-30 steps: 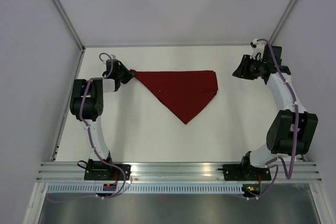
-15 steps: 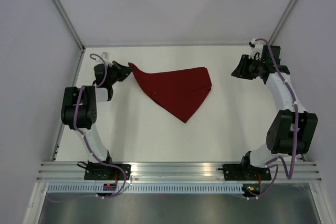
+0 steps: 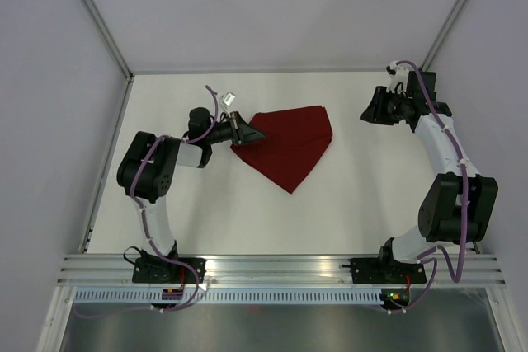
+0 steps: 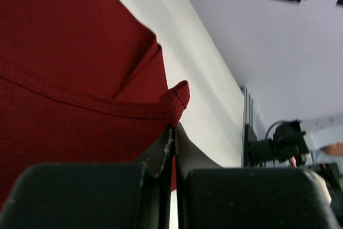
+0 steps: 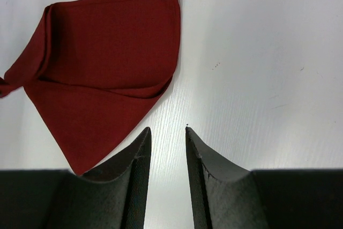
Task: Fold the napkin, place the utensils inside, and roll it up
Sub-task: Fold the napkin at the center of the board.
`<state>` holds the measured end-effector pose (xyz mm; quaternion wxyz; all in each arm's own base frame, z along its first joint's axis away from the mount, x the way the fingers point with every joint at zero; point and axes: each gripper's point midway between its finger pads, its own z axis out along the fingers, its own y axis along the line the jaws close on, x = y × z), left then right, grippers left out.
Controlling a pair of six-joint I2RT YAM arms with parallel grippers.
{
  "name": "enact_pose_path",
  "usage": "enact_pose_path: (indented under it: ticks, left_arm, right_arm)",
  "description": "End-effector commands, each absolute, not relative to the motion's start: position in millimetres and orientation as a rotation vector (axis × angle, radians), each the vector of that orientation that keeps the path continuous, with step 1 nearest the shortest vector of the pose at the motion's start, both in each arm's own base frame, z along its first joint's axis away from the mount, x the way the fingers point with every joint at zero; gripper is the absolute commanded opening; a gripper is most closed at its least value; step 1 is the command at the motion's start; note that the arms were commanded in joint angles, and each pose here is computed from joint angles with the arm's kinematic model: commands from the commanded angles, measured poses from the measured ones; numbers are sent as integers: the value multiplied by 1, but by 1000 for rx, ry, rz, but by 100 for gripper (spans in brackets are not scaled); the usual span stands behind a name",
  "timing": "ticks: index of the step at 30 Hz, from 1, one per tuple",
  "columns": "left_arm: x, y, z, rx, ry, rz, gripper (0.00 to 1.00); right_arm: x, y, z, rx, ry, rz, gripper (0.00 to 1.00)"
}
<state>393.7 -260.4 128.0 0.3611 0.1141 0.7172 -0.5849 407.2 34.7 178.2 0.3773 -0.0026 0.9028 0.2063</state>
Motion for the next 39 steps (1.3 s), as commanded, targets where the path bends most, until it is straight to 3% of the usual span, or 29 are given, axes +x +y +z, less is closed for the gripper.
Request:
enact_pose_path:
  ticks: [1, 16, 39]
  left_arm:
    - [361, -280, 113, 509, 1838, -1533, 3]
    - [307, -315, 66, 684, 2003, -1456, 3]
    - [288, -332, 70, 835, 2015, -1358, 4]
  right_arm:
    - [408, 35, 177, -18, 2304, 506, 38]
    - [408, 39, 174, -34, 2311, 495, 38]
    - [410, 44, 166, -53, 2331, 473, 38]
